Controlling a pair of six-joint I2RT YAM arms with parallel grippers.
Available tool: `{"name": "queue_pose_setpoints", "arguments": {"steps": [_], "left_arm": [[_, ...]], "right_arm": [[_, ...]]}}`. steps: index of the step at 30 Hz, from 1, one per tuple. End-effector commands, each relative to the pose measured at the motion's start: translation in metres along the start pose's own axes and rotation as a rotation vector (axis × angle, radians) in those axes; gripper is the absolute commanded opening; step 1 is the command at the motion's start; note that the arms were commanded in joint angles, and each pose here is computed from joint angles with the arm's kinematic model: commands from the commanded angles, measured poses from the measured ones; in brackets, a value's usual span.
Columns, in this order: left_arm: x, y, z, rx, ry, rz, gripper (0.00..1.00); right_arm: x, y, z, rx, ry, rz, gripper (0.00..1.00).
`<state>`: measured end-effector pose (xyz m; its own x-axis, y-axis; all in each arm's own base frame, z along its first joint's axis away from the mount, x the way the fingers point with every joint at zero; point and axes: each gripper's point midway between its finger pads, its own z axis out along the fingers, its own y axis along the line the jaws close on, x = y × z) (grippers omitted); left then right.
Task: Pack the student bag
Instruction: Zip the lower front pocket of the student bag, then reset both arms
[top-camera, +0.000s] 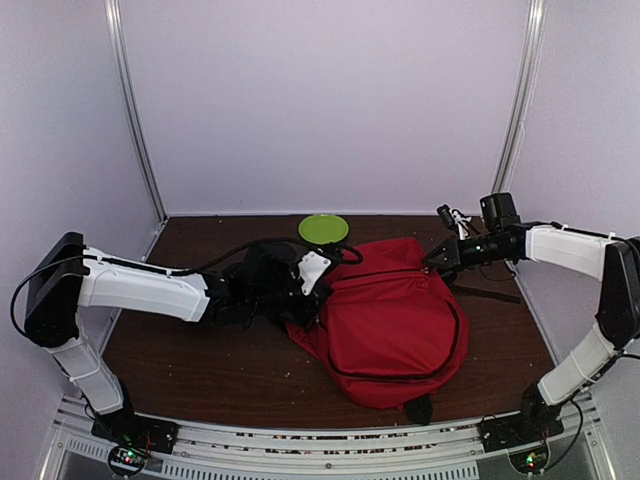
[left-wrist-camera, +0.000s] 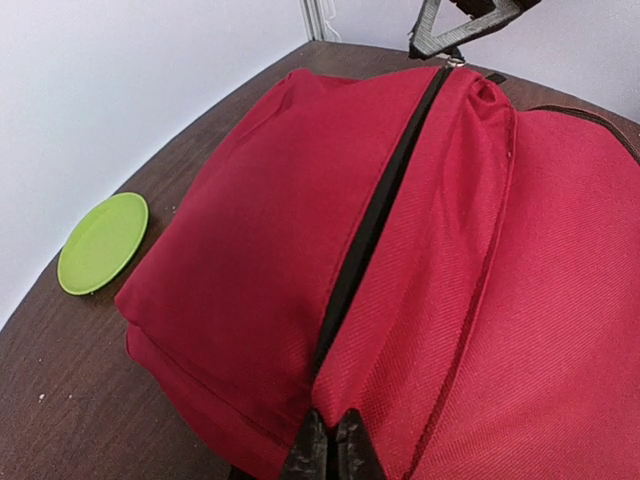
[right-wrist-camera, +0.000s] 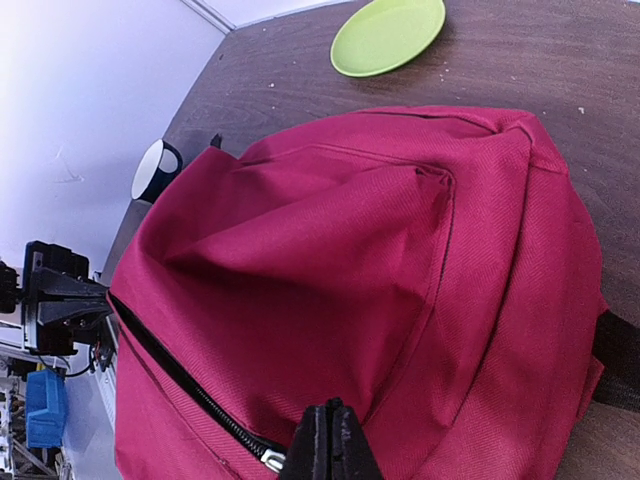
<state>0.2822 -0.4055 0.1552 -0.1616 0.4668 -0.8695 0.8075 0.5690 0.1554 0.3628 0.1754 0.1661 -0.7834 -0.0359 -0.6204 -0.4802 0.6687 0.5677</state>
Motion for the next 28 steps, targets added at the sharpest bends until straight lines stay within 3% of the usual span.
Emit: {"name": "queue_pose_setpoints", "arguments": {"steps": [1, 4, 8, 9, 10, 11, 12, 13, 17, 19, 21, 24, 28], "left_arm": [[0.006, 0.02, -0.004, -0.076, 0.06, -0.025, 0.1], [-0.009, 0.027, -0.013, -0.103, 0.043, -0.039, 0.23], [-0.03, 0.043, -0.04, -0.165, 0.038, -0.044, 0.38], [-0.035, 0.048, -0.049, -0.189, 0.034, -0.041, 0.42], [-0.04, 0.054, -0.058, -0.217, 0.031, -0.039, 0.48], [-0.045, 0.062, -0.068, -0.257, 0.03, -0.037, 0.63], [-0.048, 0.071, -0.077, -0.296, 0.034, -0.035, 0.91], [-0.051, 0.082, -0.086, -0.345, 0.039, -0.041, 0.97], [-0.056, 0.127, -0.124, -0.541, 0.079, -0.131, 0.98], [-0.052, 0.151, -0.144, -0.658, 0.076, -0.255, 0.98], [-0.044, 0.166, -0.153, -0.675, 0.08, -0.36, 0.98], [-0.028, 0.184, -0.161, -0.721, 0.095, -0.494, 0.98], [-0.027, 0.188, -0.166, -0.749, 0.072, -0.52, 0.98]], "right_arm": [[-0.026, 0.006, -0.023, 0.001, -0.106, -0.089, 0.02], [-0.04, 0.02, -0.039, -0.002, -0.155, -0.153, 0.27], [-0.052, 0.029, -0.072, 0.095, -0.207, -0.26, 0.52], [-0.055, 0.031, -0.081, 0.128, -0.221, -0.297, 0.66], [-0.057, 0.032, -0.093, 0.17, -0.24, -0.334, 0.95], [-0.06, 0.031, -0.104, 0.221, -0.261, -0.36, 0.99], [-0.063, 0.029, -0.116, 0.273, -0.287, -0.375, 1.0], [-0.066, 0.028, -0.129, 0.312, -0.319, -0.386, 1.0], [-0.071, 0.029, -0.174, 0.435, -0.477, -0.362, 1.0], [-0.075, 0.02, -0.198, 0.554, -0.599, -0.301, 1.0], [-0.07, 0.01, -0.212, 0.637, -0.671, -0.263, 1.0], [-0.06, -0.001, -0.218, 0.703, -0.69, -0.239, 1.0], [-0.052, -0.003, -0.211, 0.69, -0.687, -0.257, 1.0]]}}
